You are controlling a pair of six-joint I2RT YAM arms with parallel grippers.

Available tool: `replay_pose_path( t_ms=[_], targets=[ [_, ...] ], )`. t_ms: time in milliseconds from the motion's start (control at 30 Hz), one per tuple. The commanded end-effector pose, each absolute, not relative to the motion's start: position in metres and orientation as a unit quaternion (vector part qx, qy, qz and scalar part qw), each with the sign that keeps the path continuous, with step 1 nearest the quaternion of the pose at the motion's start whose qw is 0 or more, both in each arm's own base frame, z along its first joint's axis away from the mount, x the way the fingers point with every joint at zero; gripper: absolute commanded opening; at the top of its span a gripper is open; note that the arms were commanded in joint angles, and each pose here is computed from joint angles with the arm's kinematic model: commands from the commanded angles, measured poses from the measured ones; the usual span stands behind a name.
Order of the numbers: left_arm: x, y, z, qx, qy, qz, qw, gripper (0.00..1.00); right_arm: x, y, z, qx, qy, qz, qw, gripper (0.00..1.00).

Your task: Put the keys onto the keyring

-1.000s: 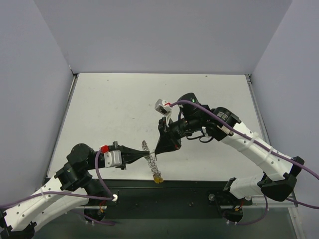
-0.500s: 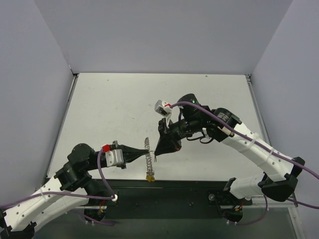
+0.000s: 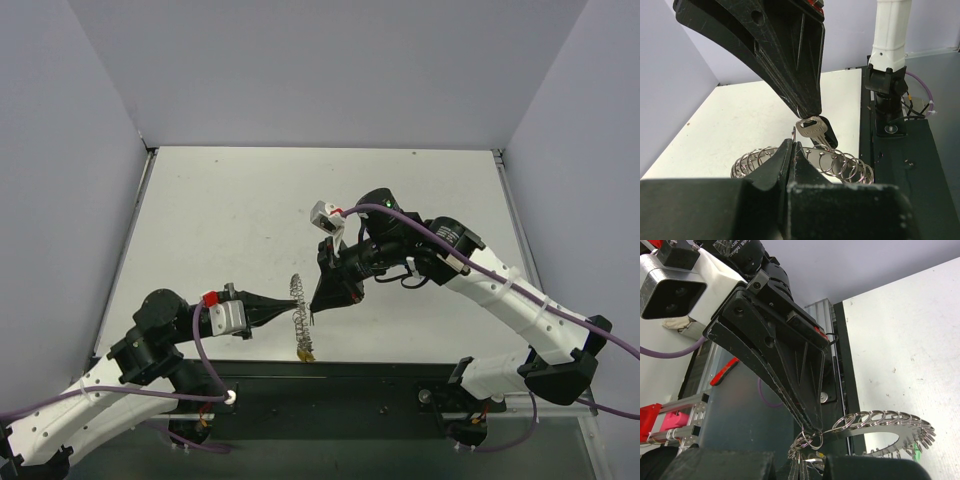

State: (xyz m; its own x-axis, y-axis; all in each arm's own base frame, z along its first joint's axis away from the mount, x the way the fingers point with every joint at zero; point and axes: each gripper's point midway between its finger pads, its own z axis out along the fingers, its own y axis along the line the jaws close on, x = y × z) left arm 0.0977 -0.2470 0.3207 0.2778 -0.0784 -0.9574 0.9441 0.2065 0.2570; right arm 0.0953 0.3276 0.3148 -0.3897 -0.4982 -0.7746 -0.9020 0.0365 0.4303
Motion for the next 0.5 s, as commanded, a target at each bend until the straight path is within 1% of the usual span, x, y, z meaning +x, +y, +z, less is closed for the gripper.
replay_pose_path(
  t_ms=[0, 467],
  targets=[
    [0.09, -0.2389, 0.3682, 0.466, 0.391, -0.406, 0.682, 0.0, 0.0936, 0.3303, 0.3235, -0.514, 0.677, 0.478, 0.22, 0.0],
    [0.0869, -0.2394, 0.3703, 0.47, 0.385, -0.41, 0.681, 0.0, 0.0956, 0.335, 0.3171, -0.515, 0.68, 0.478, 0.21, 0.0]
  ],
)
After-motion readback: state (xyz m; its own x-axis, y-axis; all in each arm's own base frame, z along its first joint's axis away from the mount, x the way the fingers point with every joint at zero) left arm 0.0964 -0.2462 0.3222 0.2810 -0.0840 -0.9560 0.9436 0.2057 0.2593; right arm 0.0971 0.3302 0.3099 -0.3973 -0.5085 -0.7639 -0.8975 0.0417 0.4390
